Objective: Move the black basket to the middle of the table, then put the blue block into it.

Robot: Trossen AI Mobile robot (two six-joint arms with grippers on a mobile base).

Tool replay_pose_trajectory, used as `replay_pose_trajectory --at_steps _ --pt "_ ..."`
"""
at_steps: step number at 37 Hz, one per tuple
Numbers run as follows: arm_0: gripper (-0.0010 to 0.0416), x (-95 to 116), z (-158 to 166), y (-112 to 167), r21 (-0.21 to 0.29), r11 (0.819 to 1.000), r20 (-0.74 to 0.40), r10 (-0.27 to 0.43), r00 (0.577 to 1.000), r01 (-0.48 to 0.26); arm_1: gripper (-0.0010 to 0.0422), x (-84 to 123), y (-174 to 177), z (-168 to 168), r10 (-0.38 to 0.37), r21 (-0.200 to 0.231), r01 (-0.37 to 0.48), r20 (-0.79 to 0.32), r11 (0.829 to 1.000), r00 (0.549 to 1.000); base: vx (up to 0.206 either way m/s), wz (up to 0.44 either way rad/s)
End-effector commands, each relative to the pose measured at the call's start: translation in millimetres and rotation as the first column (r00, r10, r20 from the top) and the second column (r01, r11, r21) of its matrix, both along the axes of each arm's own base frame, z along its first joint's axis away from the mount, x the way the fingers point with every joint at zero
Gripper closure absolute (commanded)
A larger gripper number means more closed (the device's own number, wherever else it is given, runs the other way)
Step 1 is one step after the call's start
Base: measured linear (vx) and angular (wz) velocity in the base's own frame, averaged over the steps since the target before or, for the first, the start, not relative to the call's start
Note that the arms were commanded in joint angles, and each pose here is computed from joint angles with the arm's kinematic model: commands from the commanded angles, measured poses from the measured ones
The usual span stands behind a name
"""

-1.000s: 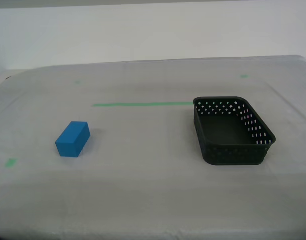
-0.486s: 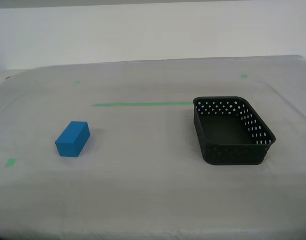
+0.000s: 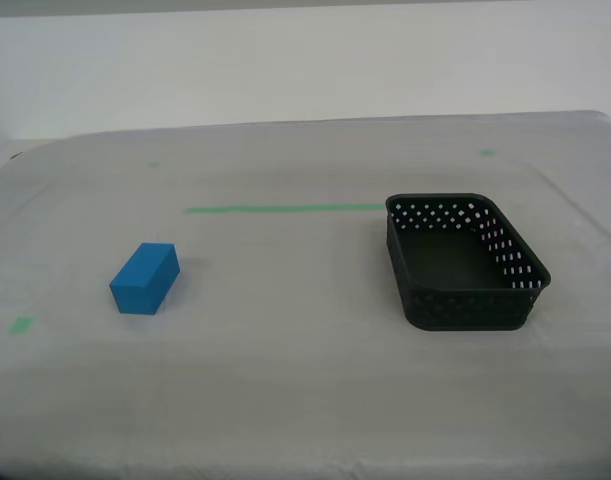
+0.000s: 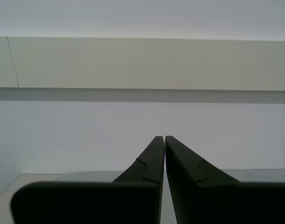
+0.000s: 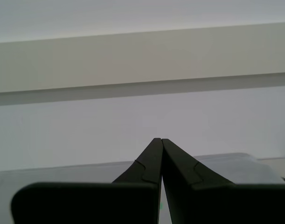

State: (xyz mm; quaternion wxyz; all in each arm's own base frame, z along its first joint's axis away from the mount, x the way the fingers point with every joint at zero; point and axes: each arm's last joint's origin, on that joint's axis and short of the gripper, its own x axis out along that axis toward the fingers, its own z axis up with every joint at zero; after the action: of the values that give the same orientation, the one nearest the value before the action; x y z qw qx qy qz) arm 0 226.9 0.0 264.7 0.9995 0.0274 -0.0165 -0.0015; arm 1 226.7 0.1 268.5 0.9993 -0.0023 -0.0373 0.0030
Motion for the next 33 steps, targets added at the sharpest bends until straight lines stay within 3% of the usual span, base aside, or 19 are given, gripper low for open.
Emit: replay_pose_trajectory --at_steps 1,11,24,33 --pt "0.0405 0 -2 0 0.013 1.000 -0.022 0.001 1.000 -0.001 0.0412 0 0 1 0.000 0.001 0.000 0.005 1.000 1.000 0.000 0.000" --pt "0.0406 -1 -8 0 0.094 0.996 -0.092 0.011 0.996 -0.003 0.0412 0 0 1 0.000 0.001 0.000 0.005 1.000 1.000 0.000 0.000" --pt "0.0406 -10 -11 0 0.144 0.990 -0.179 0.013 0.984 0.013 0.0412 0 0 1 0.000 0.001 0.000 0.005 1.000 1.000 0.000 0.000" --pt "0.0406 -19 -7 0 0.141 0.990 -0.281 0.016 0.960 0.024 0.0412 0 0 1 0.000 0.001 0.000 0.005 1.000 1.000 0.000 0.000"
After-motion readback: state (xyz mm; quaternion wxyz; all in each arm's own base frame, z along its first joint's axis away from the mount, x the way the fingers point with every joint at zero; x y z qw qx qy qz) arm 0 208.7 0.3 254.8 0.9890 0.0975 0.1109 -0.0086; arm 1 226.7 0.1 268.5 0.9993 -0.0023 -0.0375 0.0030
